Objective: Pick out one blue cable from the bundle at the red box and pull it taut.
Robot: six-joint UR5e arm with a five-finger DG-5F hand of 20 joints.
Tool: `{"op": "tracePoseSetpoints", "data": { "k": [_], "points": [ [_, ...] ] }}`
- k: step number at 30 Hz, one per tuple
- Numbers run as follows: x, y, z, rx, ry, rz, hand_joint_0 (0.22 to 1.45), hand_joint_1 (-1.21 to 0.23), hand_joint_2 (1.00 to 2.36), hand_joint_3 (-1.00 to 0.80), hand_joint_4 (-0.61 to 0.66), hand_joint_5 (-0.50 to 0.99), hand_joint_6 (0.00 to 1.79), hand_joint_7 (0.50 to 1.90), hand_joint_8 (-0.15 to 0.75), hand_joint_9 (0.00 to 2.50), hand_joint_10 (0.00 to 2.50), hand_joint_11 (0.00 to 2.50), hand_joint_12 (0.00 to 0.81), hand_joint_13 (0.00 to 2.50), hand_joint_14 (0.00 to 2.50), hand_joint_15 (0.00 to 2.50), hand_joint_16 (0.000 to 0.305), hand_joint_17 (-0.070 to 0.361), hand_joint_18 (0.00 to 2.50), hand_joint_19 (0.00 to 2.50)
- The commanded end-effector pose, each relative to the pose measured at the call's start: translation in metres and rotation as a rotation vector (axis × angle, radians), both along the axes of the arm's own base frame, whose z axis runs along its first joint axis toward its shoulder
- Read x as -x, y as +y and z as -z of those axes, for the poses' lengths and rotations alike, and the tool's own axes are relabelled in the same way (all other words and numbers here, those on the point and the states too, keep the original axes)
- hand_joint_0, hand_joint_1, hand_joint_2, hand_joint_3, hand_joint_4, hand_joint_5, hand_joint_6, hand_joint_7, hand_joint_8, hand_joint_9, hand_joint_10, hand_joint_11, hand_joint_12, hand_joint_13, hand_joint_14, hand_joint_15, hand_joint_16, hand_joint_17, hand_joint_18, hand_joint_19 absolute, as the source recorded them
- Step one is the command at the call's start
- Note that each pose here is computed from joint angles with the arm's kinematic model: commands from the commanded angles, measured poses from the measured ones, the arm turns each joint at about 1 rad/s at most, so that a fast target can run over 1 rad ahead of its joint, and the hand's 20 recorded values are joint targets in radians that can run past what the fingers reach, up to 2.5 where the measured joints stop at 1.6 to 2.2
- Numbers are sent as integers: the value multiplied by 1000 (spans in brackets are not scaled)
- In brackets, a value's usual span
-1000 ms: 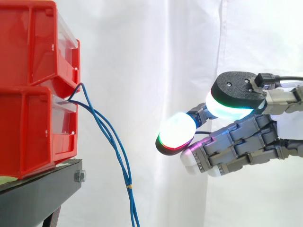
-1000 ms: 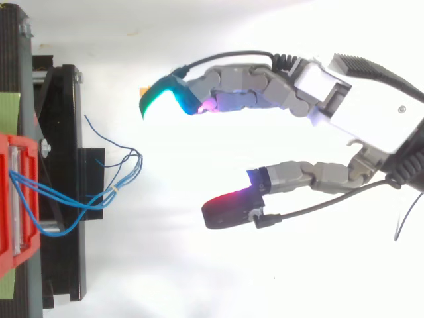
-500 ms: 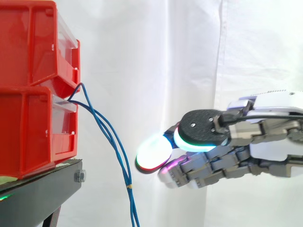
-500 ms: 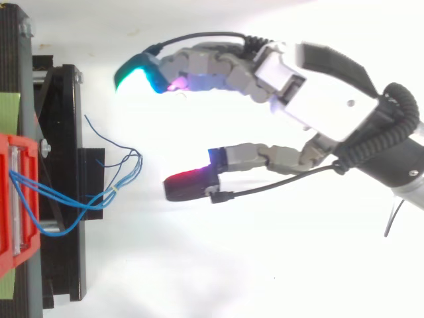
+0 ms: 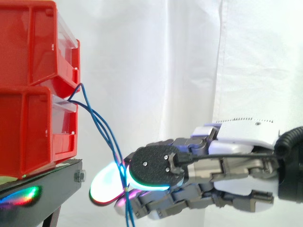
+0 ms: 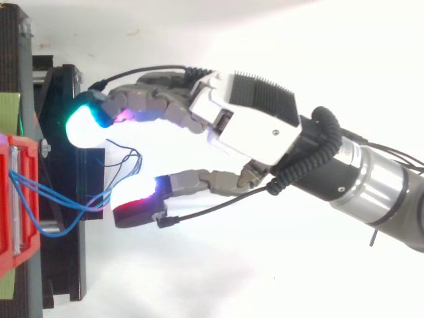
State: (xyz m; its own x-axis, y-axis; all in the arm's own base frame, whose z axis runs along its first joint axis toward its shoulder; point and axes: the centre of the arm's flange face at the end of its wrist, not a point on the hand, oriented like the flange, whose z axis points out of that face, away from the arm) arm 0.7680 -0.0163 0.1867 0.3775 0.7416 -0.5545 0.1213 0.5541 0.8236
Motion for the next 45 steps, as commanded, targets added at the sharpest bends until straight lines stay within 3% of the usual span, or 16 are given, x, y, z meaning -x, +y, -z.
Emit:
{"op": "tracePoseSetpoints", "data": {
  "k": [1,6,9,15,20,27,39,45],
  "points": [
    [-7,4,7,-26,-39,-22,493,-696,1003,-446,132,-160,503,790,211,656,5,138,301,451,7,181,42,95,250,401],
    [-6,3,8,-40,-30,-29,493,-692,1003,-448,135,-159,502,792,212,666,5,141,302,460,8,186,43,96,258,411],
    [-6,3,10,-67,-33,-47,493,-691,1004,-447,136,-159,502,793,212,666,5,146,302,466,8,195,43,97,262,418],
    [-6,4,8,-79,-42,-70,494,-687,1003,-445,142,-157,503,795,215,680,8,174,304,488,9,218,44,99,281,443],
    [-9,8,9,-103,-52,-143,494,-684,1003,-445,143,-155,502,800,219,698,7,180,307,512,9,234,44,99,296,451],
    [-10,4,8,-113,-61,-200,495,-681,1003,-444,151,-153,503,812,218,710,8,193,307,529,10,252,45,100,313,465],
    [-9,-2,11,-128,-57,-250,534,-711,1005,-409,154,-138,503,906,212,727,9,230,299,574,12,296,43,97,346,499],
    [-5,-7,18,-125,-43,-257,549,-717,1009,-379,142,-132,503,944,209,735,9,248,298,587,12,301,42,95,363,516]
  ]
}}
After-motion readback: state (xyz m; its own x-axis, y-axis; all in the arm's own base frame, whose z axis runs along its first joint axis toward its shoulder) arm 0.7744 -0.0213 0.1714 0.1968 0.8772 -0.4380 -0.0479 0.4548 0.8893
